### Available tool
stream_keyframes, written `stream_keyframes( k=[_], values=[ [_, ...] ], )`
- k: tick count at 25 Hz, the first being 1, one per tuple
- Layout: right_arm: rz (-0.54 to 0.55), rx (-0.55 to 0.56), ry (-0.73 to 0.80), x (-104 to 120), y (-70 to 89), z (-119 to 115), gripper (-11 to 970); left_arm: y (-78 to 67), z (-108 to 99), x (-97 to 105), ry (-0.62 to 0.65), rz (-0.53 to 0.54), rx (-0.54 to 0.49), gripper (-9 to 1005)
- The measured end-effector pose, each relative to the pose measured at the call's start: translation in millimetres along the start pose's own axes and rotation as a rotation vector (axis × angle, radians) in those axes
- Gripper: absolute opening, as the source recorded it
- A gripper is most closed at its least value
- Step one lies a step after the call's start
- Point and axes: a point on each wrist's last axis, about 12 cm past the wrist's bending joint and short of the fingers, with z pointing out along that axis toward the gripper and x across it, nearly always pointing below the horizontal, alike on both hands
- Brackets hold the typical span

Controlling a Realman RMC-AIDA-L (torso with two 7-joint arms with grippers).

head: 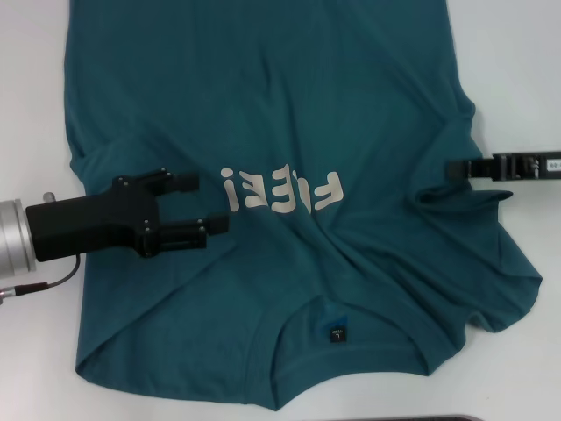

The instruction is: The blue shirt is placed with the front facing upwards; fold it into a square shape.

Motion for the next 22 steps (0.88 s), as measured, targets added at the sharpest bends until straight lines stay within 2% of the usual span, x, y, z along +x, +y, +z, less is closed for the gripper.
stream_keyframes(
  k=[2,12,22],
  values=[
    [-0.012,-0.014,-0.013,-6,3.8,4,13,0.1,0,0,0.000,0.000,-0.001,906],
    [-0.081,-0.068,-0.025,-36,23.3,24,55,0.1,1,0,-0.002,0.001,-0.002,906],
    [-0.124,-0.077,0.031,-41,36.1,45,97,1.1,0,2,0.002,-0.003,-0.017,907]
  ],
)
